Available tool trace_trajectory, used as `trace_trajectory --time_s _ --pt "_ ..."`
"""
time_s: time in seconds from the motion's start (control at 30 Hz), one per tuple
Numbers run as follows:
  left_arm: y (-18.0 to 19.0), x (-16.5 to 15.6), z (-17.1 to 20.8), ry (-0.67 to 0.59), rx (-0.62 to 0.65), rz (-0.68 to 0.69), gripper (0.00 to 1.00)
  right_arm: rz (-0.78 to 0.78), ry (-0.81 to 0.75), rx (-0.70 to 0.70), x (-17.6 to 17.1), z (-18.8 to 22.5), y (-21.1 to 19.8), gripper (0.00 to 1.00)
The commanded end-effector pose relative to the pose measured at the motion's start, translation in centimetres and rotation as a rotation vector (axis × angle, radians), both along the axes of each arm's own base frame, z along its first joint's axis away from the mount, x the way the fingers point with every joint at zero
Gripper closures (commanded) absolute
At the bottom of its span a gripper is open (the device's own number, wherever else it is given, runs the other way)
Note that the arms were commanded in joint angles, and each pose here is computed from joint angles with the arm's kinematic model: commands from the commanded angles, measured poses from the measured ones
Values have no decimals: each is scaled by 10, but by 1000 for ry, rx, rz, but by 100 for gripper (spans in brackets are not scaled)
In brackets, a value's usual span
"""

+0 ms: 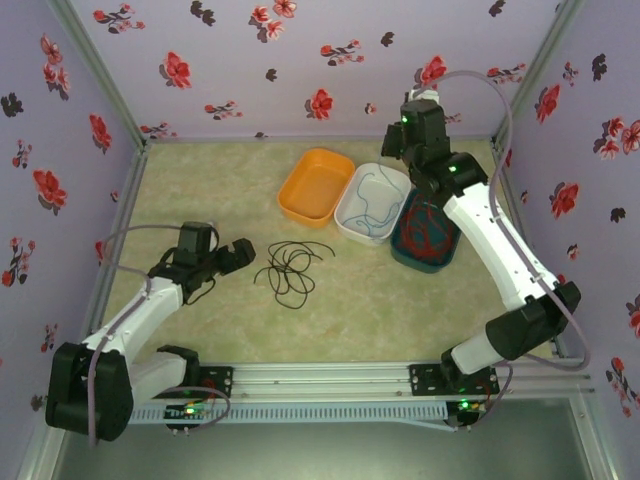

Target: Untangle the cables

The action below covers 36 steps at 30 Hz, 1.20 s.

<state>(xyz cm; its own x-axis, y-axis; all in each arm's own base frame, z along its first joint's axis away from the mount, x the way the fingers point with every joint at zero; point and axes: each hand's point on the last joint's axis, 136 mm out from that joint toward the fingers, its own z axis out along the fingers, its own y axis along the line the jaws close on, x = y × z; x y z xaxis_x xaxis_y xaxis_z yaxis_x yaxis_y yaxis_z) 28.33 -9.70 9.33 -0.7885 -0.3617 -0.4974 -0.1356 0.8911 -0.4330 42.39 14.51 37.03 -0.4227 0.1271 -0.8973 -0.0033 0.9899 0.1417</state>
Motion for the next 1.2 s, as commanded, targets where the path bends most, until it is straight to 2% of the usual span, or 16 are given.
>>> trace_trajectory --time_s 0.0,0.33,0.8,1.17 --pt "3 6 12 -30 16 2 0 -16 -8 37 3 -4 -3 100" --pt "3 5 13 -32 12 1 0 -11 43 58 8 -30 -1 100" --pt "3 4 12 -28 16 -1 0 12 146 57 32 -78 8 100" --pt "2 2 11 -25 5 -6 0 27 307 61 58 -148 23 100"
